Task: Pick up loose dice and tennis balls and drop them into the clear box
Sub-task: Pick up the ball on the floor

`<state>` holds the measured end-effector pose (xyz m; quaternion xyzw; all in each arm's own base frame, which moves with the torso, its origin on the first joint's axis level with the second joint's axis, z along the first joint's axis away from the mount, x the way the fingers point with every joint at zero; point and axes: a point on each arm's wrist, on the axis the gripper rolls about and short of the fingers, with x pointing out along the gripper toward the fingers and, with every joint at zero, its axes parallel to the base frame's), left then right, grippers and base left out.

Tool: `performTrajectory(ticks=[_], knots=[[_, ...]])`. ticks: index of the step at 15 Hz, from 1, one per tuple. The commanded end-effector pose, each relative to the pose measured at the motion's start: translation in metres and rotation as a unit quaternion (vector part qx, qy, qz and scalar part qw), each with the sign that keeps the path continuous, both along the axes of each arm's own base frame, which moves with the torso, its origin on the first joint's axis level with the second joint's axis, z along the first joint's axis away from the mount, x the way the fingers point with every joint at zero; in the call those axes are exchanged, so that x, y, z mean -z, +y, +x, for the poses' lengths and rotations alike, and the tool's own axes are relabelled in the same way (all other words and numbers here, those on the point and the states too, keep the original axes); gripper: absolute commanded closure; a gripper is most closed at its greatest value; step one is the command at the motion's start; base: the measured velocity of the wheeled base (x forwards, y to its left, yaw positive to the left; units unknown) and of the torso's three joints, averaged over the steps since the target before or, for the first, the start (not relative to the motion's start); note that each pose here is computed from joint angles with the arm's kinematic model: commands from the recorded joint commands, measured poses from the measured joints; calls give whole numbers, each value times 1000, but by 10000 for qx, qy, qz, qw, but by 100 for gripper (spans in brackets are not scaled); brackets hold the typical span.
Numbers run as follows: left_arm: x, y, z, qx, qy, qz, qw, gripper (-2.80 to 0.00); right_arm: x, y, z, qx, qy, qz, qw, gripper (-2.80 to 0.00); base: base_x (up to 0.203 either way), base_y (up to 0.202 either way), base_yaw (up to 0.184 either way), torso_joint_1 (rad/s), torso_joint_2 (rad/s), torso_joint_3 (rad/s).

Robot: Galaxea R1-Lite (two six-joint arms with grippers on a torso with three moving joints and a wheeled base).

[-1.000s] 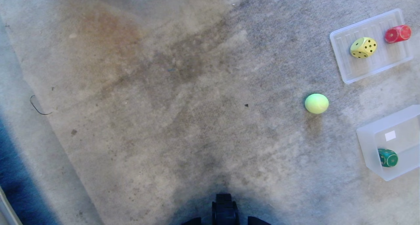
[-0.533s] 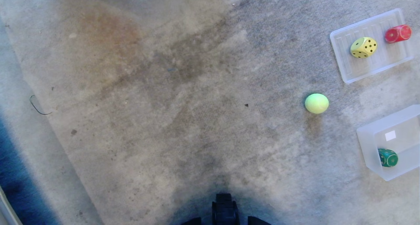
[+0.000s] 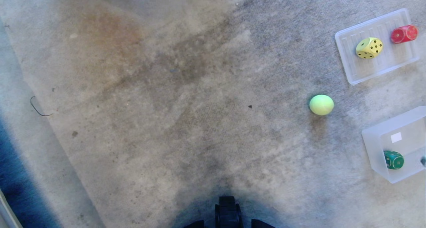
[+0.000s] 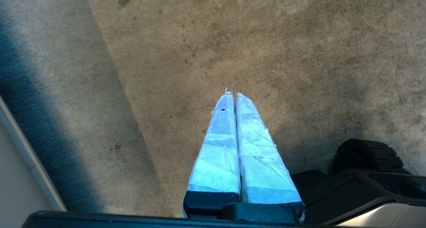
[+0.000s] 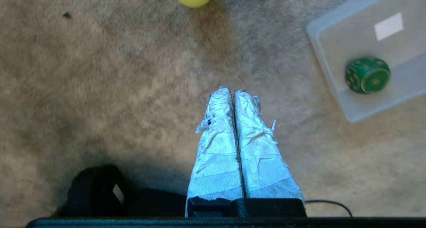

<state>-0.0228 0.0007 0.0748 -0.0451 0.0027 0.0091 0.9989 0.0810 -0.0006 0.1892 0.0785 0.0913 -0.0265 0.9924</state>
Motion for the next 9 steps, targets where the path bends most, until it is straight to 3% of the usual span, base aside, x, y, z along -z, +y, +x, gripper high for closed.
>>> performTrajectory(ticks=[1,4,7,8,9], knots=[[0,0,0,-3,0,-8,10000,0,14,1,76,6,643,63,9979,0,0,0,0,0,0,0],[0,0,0,-3,0,-8,10000,0,30,8,138,-87,429,141,9989,0,0,0,0,0,0,0],[0,0,0,-3,0,-8,10000,0,30,13,165,-258,-64,246,9993,0,0,0,0,0,0,0],[0,0,0,-3,0,-8,10000,0,23,13,164,-355,-255,288,9986,-280,0,0,0,0,0,0],[0,0,0,-3,0,-8,10000,0,25,14,167,-463,-210,322,9982,-280,0,0,0,0,0,0]])
